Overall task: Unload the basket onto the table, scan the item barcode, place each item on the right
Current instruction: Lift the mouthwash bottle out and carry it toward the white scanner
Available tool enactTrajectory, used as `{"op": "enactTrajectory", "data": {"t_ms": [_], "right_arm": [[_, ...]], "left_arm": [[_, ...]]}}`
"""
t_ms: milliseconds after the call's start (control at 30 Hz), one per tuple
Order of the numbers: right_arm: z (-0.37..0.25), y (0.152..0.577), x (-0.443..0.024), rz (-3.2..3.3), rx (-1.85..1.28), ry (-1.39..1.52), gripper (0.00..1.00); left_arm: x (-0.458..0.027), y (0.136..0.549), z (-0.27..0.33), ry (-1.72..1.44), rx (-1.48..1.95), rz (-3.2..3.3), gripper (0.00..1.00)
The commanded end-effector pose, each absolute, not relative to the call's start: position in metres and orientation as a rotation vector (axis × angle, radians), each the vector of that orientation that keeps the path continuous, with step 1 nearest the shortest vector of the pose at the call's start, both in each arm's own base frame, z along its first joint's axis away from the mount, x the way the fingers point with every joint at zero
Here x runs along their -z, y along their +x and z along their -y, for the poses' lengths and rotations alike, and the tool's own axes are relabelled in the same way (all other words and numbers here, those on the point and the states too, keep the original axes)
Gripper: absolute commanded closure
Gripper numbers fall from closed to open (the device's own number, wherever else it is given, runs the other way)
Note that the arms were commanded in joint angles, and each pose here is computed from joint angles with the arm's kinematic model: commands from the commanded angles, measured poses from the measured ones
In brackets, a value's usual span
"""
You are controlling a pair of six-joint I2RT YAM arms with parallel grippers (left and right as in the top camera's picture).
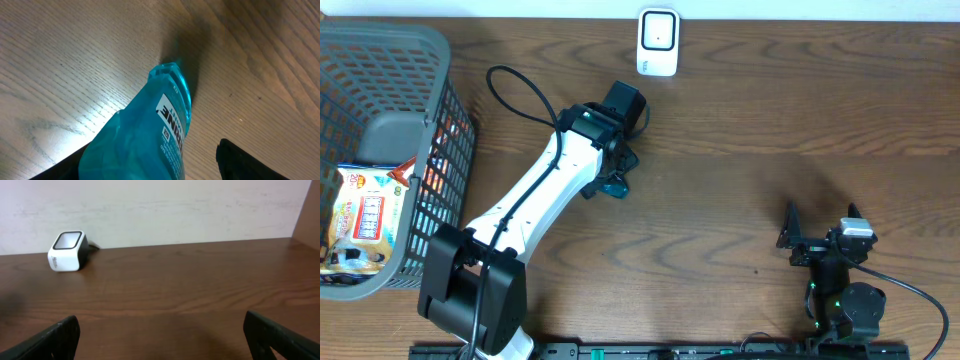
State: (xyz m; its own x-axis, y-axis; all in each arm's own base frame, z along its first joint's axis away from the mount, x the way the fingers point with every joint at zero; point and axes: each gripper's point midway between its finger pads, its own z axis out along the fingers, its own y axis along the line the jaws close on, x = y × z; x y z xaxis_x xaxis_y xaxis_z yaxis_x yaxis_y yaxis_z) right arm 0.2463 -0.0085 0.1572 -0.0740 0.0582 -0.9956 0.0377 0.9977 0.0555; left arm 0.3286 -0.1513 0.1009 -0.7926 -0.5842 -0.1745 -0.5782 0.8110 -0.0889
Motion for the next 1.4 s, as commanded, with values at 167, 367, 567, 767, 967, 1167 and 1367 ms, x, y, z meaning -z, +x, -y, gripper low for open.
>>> {"op": "enactTrajectory", "data": {"t_ms": [167, 367, 567, 767, 967, 1167, 1367], "right_arm": [[0.009, 0.246, -0.156, -1.648, -0.002, 0.068, 0.01], [0.009, 0.246, -0.156, -1.648, -0.002, 0.068, 0.01], [0.009, 0.246, -0.156, -1.648, -0.002, 0.068, 0.01], [0.009, 0.246, -0.156, -1.648, -0.002, 0.068, 0.01], [0.009, 0.246, -0.156, -1.648, -0.002, 0.068, 0.01], [0.009, 0.246, -0.156, -1.648, -0.002, 0.068, 0.01], [0.009, 0.246, -0.156, -1.648, -0.002, 0.068, 0.01]], "left_arm": [[-0.096, 0.338, 0.149, -0.886, -0.009, -2.795, 0.58], [-0.088, 0.336, 0.147, -0.89, -0.041, -2.815, 0.5], [-0.088, 0.337, 0.144, -0.901, -0.043, -2.812, 0.3], [-0.1, 0.343, 0.139, -0.912, -0.04, -2.804, 0.1], [-0.126, 0.356, 0.139, -0.907, 0.002, -2.771, 0.08], [-0.128, 0.358, 0.14, -0.907, 0.013, -2.763, 0.08], [-0.128, 0.358, 0.14, -0.908, 0.014, -2.763, 0.08]]}}
